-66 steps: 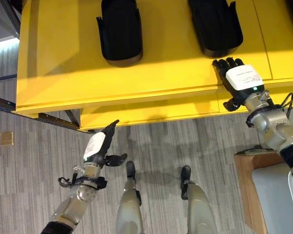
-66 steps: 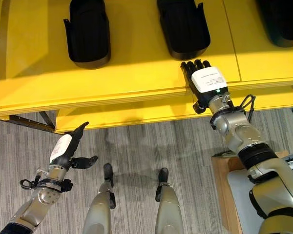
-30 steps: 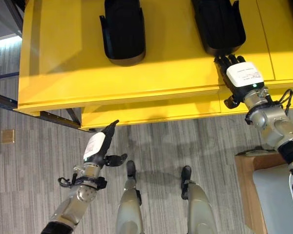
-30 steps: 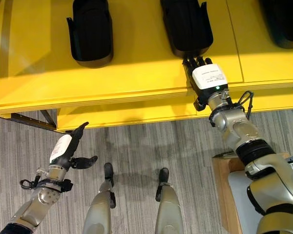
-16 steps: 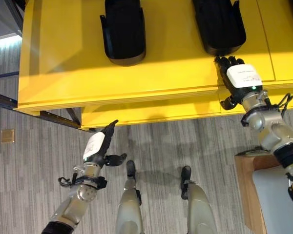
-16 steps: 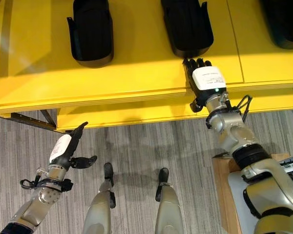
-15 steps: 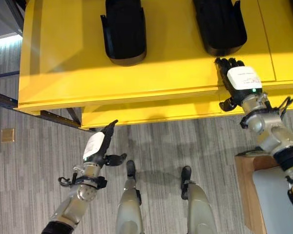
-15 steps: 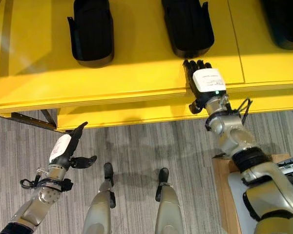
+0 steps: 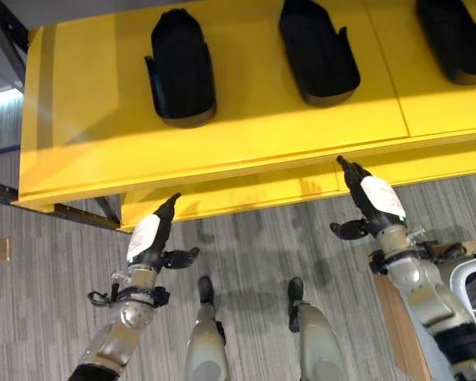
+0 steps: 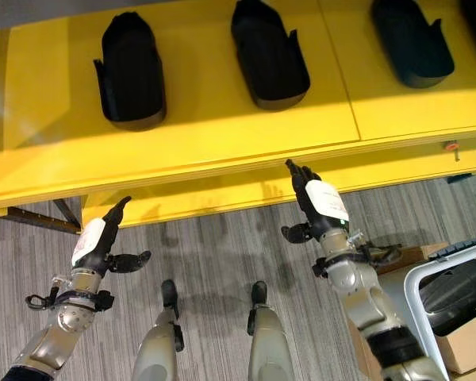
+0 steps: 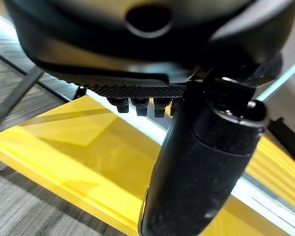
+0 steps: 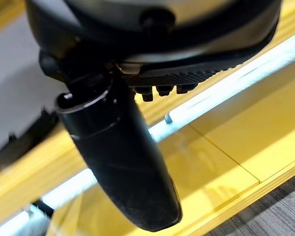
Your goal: Move parts from the plastic box to the shelf.
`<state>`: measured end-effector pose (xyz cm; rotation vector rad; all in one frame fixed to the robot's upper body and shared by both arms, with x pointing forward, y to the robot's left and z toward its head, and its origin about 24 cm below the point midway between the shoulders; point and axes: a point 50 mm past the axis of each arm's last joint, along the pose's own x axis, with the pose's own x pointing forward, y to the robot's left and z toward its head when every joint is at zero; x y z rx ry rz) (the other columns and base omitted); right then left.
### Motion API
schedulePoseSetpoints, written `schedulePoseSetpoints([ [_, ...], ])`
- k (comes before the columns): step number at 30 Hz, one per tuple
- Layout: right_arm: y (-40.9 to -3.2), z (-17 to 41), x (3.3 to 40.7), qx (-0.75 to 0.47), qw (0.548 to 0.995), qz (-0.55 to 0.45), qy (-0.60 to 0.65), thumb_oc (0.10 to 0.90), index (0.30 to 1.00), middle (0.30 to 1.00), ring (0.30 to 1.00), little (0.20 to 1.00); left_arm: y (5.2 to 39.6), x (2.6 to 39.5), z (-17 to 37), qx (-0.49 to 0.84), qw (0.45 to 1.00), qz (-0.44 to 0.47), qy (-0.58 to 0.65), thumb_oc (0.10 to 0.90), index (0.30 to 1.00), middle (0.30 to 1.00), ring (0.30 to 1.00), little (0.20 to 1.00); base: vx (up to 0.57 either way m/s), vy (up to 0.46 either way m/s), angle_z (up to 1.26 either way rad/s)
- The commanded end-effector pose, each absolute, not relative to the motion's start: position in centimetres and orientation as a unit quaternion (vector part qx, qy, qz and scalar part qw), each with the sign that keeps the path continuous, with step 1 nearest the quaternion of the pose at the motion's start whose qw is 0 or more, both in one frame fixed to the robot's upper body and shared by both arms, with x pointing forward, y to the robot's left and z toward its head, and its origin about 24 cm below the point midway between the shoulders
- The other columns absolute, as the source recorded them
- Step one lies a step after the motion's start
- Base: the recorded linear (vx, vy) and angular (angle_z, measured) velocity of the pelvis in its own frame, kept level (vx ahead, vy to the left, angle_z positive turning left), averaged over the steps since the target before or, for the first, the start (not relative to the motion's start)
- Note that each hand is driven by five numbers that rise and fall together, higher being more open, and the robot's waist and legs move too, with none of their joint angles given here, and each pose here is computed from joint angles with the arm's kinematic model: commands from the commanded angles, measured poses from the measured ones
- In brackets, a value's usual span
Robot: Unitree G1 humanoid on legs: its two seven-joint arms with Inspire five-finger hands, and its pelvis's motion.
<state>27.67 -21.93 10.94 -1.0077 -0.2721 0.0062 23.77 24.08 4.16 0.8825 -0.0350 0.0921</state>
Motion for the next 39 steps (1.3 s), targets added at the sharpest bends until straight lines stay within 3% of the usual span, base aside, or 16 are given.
schedulePoseSetpoints([
  [1, -20.4, 16.5, 27.0, -0.413, 0.865, -0.014, -0.285, 0.9, 1.0, 1.0, 1.0, 1.0, 24.0, 23.8, 6.7, 0.406, 0.908, 0.06, -0.086, 0.9, 1.0, 1.0, 1.0, 1.0, 0.02, -0.053, -0.29],
  [13, -19.0, 17.5, 23.9, -0.196, 0.919, 0.05, -0.338, 0.9, 1.0, 1.0, 1.0, 1.0, 23.9, 22.1, 6.9, 0.243, 0.958, 0.113, -0.103, 0.9, 1.0, 1.0, 1.0, 1.0, -0.02, -0.231, -0.37],
  [19, -20.0, 16.2, 23.0, -0.191, 0.933, 0.048, -0.302, 0.9, 1.0, 1.0, 1.0, 1.0, 22.8, 21.8, 6.7, 0.232, 0.963, 0.084, -0.105, 0.9, 1.0, 1.0, 1.0, 1.0, 0.06, -0.24, 0.23],
  [39, -18.9, 14.3, 23.2, -0.127, 0.954, 0.055, -0.266, 0.9, 1.0, 1.0, 1.0, 1.0, 21.5, 22.7, 7.1, 0.237, 0.962, 0.057, -0.12, 0.9, 1.0, 1.0, 1.0, 1.0, 0.04, 0.038, -0.61],
])
